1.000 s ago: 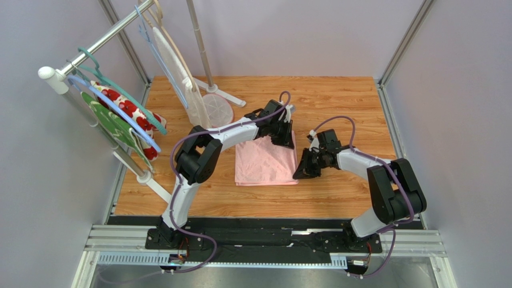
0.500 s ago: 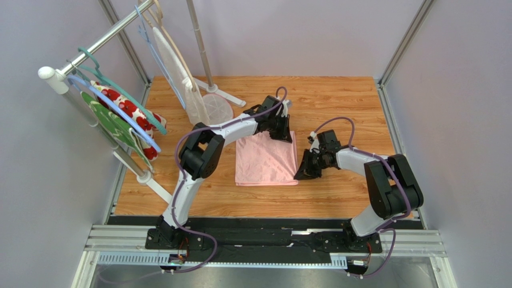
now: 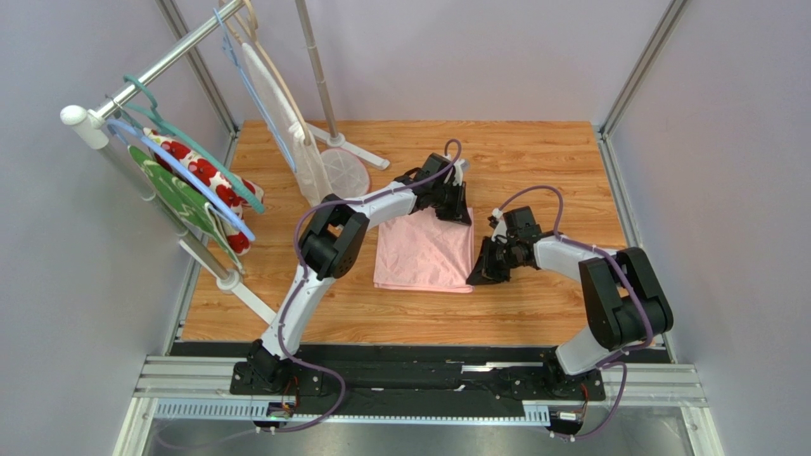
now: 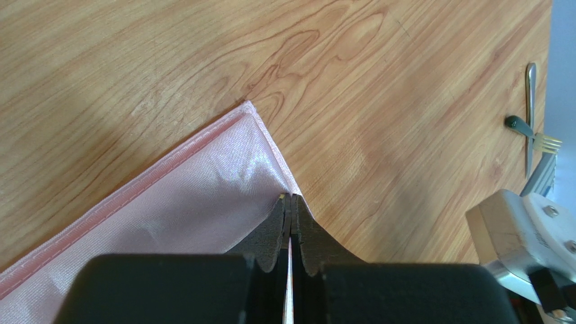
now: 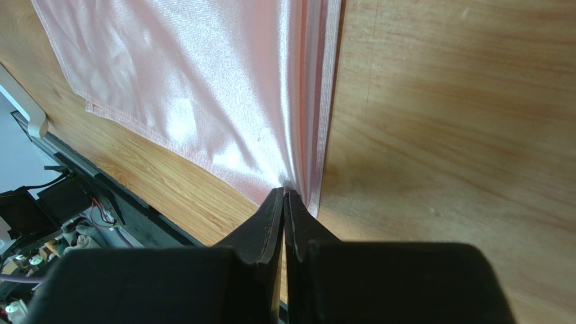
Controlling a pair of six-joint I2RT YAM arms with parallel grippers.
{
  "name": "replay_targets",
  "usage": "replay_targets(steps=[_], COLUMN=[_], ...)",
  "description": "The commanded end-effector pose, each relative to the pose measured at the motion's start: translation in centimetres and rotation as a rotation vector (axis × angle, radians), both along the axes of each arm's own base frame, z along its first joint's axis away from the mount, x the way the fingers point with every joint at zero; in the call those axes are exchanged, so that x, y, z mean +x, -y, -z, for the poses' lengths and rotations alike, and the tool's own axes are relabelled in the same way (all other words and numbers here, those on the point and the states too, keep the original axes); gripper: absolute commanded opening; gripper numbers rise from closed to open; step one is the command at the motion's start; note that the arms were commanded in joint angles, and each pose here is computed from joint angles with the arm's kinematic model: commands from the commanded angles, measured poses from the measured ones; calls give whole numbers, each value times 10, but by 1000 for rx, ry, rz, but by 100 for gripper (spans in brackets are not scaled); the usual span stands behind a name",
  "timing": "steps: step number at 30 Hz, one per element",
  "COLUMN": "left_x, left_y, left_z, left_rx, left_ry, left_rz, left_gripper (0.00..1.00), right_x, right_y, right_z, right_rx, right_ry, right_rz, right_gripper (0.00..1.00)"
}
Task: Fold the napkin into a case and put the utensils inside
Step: Smooth out the upper triangle-folded napkin at the center of the board.
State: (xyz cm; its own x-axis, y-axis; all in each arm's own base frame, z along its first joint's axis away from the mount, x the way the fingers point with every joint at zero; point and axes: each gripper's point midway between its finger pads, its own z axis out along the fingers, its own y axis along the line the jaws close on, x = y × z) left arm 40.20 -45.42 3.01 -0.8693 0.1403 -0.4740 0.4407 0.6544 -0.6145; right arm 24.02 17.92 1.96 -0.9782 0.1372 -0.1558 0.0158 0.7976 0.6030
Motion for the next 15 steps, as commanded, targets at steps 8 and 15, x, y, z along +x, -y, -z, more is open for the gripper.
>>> replay_targets(steps=[8,15], left_x=[8,7], left_y=[3,3], left_z=[-13,-8], left_rx=[-29,-25], left_ry=[28,15], left_rz=[-18,-23], left_gripper=[1,1], right_x=[21,-1], right_y=[-12,-9], right_z=[-51,-16], right_rx=[49,55], right_ry=[123,37], right_rz=[-22,-19], right_gripper=[6,5])
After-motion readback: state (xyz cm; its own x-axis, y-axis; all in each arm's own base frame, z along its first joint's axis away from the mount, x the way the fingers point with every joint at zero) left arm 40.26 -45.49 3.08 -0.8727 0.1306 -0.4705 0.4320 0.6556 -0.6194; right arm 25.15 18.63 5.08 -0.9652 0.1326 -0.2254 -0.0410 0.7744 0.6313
